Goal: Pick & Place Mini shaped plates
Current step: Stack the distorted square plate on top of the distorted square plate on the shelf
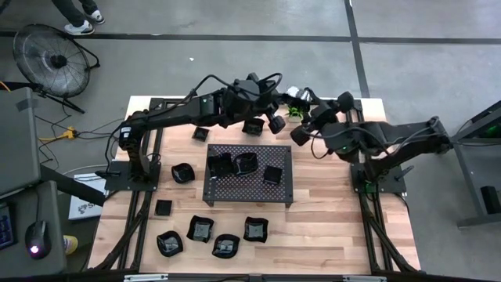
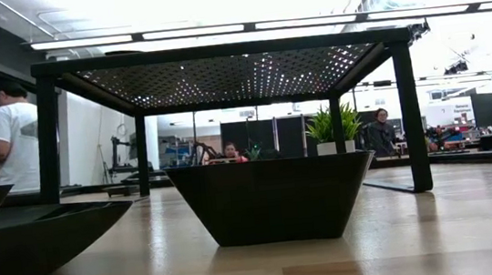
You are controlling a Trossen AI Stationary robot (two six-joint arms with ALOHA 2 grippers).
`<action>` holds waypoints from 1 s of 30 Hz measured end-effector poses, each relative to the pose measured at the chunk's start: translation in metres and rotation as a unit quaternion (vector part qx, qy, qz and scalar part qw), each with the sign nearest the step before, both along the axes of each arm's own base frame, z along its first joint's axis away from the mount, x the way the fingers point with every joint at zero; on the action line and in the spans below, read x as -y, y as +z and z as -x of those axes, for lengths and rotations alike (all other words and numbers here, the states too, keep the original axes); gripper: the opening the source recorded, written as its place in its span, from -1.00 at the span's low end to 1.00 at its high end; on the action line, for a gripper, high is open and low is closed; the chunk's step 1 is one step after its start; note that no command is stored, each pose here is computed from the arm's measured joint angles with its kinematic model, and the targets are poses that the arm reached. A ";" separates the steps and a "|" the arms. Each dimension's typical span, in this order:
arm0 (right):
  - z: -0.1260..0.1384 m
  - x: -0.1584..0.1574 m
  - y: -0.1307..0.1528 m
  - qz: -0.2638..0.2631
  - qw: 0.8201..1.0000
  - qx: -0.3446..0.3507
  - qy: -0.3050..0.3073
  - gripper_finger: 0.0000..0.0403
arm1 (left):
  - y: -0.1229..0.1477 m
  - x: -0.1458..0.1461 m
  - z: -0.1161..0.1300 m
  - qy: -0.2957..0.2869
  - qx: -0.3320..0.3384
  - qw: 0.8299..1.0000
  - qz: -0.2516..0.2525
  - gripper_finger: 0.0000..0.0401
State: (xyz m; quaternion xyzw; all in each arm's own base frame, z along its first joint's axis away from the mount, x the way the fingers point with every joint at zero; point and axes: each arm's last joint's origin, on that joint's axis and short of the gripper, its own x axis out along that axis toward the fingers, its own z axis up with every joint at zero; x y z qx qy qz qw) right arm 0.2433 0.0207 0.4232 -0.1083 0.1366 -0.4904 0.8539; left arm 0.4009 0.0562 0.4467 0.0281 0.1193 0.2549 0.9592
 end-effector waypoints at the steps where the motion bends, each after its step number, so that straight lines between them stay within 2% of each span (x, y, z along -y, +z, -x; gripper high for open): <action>1: 0.002 0.000 0.002 -0.003 1.000 0.004 0.005 -0.10 | 0.000 0.000 0.000 -0.002 -0.002 1.000 0.000 -1.00; 5: 0.013 0.002 0.009 -0.019 0.999 0.029 0.023 0.10 | -0.002 -0.002 0.002 0.001 -0.015 1.000 -0.001 -1.00; 9: 0.019 0.003 0.013 -0.026 0.998 0.043 0.031 0.20 | -0.001 -0.006 0.003 0.010 -0.017 1.000 -0.002 -1.00; 15: 0.020 0.003 0.014 -0.029 0.998 0.042 0.043 0.21 | -0.001 -0.006 0.003 0.009 -0.017 1.000 -0.002 -1.00; 30: 0.016 -0.001 0.012 -0.073 0.986 0.035 0.145 0.22 | -0.001 -0.008 0.004 0.013 -0.017 1.000 -0.002 -1.00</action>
